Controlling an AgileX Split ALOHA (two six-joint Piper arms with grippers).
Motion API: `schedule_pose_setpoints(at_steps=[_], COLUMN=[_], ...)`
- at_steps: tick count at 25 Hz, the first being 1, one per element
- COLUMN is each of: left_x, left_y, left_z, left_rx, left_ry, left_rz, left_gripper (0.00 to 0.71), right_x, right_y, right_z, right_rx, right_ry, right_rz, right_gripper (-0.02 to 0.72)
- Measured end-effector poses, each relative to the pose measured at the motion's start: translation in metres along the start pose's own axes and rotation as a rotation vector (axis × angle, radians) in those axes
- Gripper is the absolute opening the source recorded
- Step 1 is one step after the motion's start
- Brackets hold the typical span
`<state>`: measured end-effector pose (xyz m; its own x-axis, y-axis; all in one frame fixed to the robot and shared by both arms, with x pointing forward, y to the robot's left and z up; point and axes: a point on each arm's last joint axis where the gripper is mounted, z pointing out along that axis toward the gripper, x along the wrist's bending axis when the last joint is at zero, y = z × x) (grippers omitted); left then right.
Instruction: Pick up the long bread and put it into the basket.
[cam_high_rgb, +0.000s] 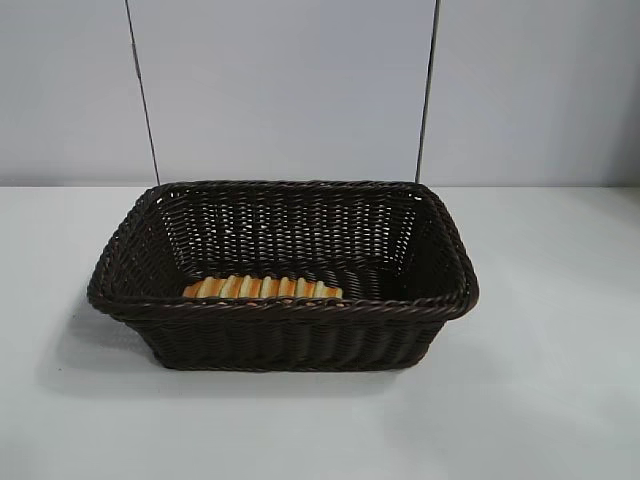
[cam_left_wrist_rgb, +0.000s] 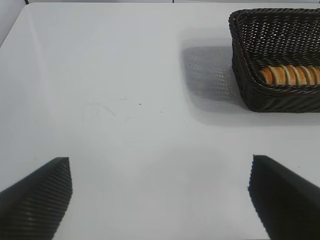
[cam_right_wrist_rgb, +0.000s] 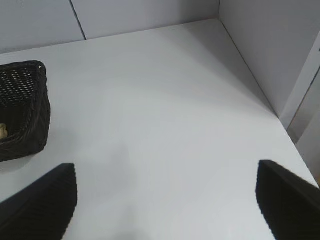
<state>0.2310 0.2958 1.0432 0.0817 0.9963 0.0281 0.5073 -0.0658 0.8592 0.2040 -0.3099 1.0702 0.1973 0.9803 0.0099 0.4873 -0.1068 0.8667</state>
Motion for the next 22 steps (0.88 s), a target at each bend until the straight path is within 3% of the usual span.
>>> schedule_pose_setpoints(at_steps=[6,15,22], left_x=[0.0,0.0,0.0], left_y=[0.0,0.0,0.0], left_z=[0.0,0.0,0.0], left_rx=[0.0,0.0,0.0], left_ry=[0.0,0.0,0.0], left_rz=[0.0,0.0,0.0], left_gripper=[0.694,0.694,0.694], right_x=[0.005,0.019,0.02], right_y=[-0.01,-0.013,-0.013], right_z=[0.02,0.028,0.027], right_rx=[0.05,0.034,0.031], right_ry=[0.036,0.175,0.186], right_rz=[-0.031,-0.16,-0.17], right_gripper=[0.641,0.64,0.639])
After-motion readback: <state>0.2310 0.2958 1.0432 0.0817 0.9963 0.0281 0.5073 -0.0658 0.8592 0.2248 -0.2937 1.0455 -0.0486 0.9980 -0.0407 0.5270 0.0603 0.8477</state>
